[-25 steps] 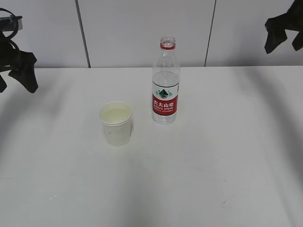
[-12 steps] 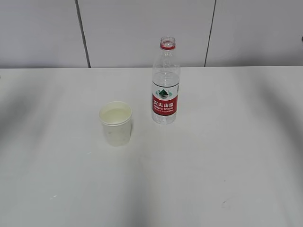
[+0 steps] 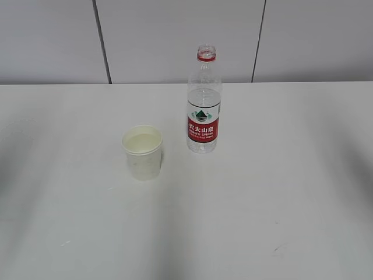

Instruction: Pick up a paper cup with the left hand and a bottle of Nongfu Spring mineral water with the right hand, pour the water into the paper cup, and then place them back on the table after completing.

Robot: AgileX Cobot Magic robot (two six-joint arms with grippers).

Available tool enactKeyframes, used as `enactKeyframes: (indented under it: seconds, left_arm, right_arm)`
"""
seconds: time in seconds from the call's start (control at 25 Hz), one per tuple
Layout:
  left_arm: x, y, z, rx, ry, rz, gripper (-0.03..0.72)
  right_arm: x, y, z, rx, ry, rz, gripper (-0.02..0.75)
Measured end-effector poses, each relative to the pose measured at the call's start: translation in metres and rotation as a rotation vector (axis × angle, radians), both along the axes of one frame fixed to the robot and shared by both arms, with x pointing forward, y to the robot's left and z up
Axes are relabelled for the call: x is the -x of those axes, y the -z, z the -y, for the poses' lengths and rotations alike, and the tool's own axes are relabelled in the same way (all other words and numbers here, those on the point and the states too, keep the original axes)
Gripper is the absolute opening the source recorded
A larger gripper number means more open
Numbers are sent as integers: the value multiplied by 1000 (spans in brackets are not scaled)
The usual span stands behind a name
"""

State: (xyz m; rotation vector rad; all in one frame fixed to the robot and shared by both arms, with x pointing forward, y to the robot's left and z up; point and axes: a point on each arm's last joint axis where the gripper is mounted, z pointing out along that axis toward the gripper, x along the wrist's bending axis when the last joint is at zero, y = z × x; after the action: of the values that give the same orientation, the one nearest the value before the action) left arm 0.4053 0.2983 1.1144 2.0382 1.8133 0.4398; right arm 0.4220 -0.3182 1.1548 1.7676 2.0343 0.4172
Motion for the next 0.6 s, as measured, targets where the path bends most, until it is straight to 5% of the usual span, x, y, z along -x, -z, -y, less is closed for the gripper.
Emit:
enactKeyframes:
  seconds: [0.6]
  left_arm:
    - [150,48,1,-14,-26,296,545]
  right_arm:
    - [139,67,-16,4,6,154,593]
